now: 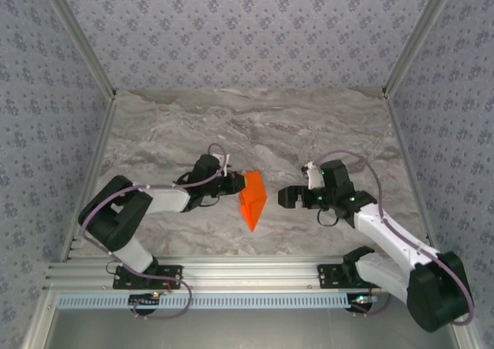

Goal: Fold a paper plane with a square sheet of paper (fold left side to right side)
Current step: Pick up the paper from the center of the table, then place the paper at the center of the table.

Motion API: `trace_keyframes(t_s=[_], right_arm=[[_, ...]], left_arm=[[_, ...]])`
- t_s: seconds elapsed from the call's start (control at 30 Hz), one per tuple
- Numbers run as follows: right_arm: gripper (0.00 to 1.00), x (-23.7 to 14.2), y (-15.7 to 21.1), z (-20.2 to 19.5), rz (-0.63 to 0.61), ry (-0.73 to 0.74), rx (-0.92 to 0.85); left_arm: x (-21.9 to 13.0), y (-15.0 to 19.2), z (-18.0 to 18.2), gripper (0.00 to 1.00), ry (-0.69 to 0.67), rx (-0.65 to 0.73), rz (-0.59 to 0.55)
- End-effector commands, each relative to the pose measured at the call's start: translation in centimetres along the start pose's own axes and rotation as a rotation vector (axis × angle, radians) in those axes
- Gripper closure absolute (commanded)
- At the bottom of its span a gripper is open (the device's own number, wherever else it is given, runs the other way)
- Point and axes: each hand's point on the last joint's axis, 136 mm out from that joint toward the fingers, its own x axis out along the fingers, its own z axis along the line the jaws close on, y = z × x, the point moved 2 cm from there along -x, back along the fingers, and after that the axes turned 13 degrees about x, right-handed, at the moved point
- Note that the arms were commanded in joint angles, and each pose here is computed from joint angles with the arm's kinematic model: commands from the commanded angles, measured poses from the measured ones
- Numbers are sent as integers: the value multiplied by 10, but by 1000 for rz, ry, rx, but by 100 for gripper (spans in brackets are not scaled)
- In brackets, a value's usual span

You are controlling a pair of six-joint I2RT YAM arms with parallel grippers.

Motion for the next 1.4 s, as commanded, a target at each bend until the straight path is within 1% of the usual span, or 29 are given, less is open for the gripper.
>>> trace_keyframes(t_s=[0.0, 0.1, 0.17, 0.23, 0.33, 0.47, 0.67, 0.8, 0.87, 1.07, 1.17, 1.2, 1.23, 1.33, 1.37], right_arm=[[0, -3, -20, 38, -24, -292, -74], [1, -9, -35, 47, -60, -419, -116], [2, -8, -35, 55, -29, -471, -164], [5, -8, -34, 61, 5, -515, -205], [12, -7, -31, 66, 37, -557, -250], [17, -2, -29, 75, 71, -595, -282], [29, 7, -27, 82, 101, -607, -299], [40, 14, -30, 84, 115, -606, -292], [47, 16, -30, 83, 116, -600, -286], [66, 21, -30, 75, 116, -550, -257], [80, 26, -27, 64, 131, -496, -215], [87, 29, -26, 58, 137, -461, -195], [91, 32, -24, 52, 145, -425, -175], [100, 39, -18, 31, 167, -342, -112], [100, 41, -15, 26, 179, -329, -90]], left_arm=[[-22, -22, -31, 100, 152, 90, -83], [-41, -28, -49, 100, 222, 123, -119], [-52, -32, -60, 100, 260, 143, -136], [-61, -36, -70, 100, 298, 155, -151], [-73, -43, -86, 100, 363, 162, -186], [-85, -53, -103, 100, 437, 167, -224], [-91, -57, -112, 100, 474, 168, -233], [-89, -54, -112, 100, 481, 163, -222], [-87, -52, -111, 100, 475, 161, -217], [-70, -42, -95, 100, 432, 138, -173], [-58, -36, -84, 100, 409, 123, -145], [-53, -33, -80, 100, 400, 117, -133], [-48, -30, -76, 100, 392, 114, -124], [-31, -22, -61, 100, 361, 94, -90], [-26, -18, -56, 97, 350, 83, -73]])
